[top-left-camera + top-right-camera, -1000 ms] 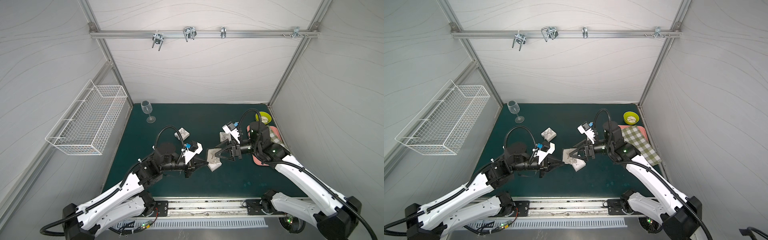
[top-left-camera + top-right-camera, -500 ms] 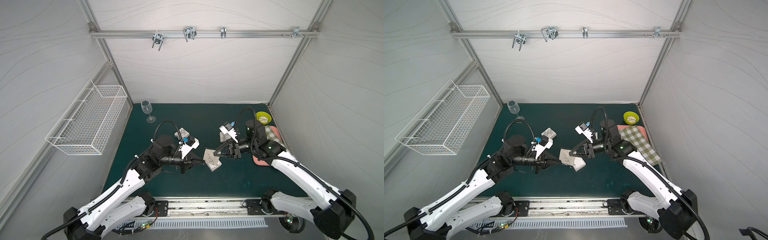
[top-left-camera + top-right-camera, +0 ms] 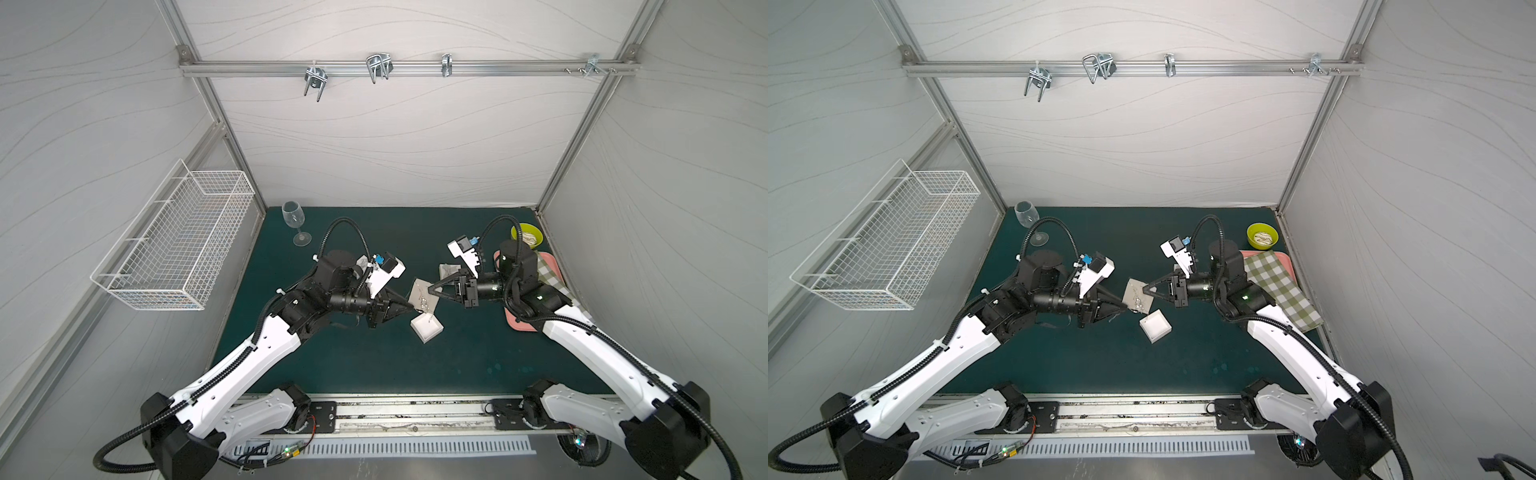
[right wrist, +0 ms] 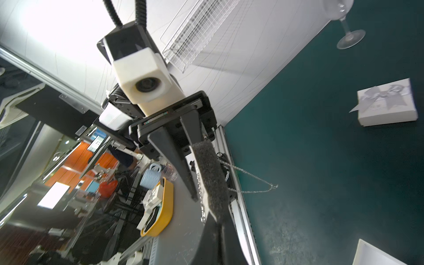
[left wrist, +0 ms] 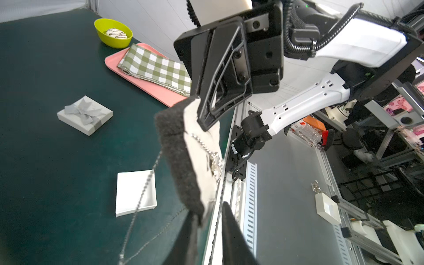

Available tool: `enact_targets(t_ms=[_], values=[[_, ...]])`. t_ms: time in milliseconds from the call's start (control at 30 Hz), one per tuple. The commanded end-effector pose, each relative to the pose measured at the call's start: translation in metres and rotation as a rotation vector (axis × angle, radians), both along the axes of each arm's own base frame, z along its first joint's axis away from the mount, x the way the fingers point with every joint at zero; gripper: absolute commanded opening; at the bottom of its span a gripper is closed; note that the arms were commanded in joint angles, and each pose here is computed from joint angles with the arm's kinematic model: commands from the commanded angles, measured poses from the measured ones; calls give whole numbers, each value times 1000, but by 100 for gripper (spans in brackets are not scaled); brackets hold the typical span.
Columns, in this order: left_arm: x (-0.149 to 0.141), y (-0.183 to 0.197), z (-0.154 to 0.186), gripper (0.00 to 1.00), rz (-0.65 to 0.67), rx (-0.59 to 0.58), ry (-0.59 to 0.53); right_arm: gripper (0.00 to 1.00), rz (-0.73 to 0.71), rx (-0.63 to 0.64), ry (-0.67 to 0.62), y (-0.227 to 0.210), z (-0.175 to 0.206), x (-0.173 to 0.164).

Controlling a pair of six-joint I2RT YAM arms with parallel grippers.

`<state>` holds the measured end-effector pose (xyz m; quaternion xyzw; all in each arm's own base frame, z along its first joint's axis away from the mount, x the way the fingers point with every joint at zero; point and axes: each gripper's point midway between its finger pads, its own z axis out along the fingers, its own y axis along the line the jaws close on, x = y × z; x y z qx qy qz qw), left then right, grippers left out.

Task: Take the necklace out of the lift-off lid jewelry box
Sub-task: Take out the inner lining from the jewelry box, then pick up the necklace from the inner lining.

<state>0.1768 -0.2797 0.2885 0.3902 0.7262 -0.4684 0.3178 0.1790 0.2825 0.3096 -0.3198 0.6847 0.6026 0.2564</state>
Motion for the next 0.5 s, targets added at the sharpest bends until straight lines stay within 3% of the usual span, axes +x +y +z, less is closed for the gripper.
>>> enact_targets(t_ms=[0, 133, 233, 400, 467], values=[[10, 1, 22, 30, 36, -13, -75, 3, -111, 40, -67, -8, 18, 15], [22, 4, 25, 47, 102, -1, -111, 3, -207, 46, -76, -17, 20, 27], [37, 11, 23, 54, 201, 24, -124, 3, -277, 44, -89, -22, 21, 35], [66, 29, 19, 50, 448, 5, -122, 3, -433, 49, -112, -35, 22, 52], [66, 25, 16, 51, 485, -9, -155, 3, -473, 61, -130, -39, 25, 57]])
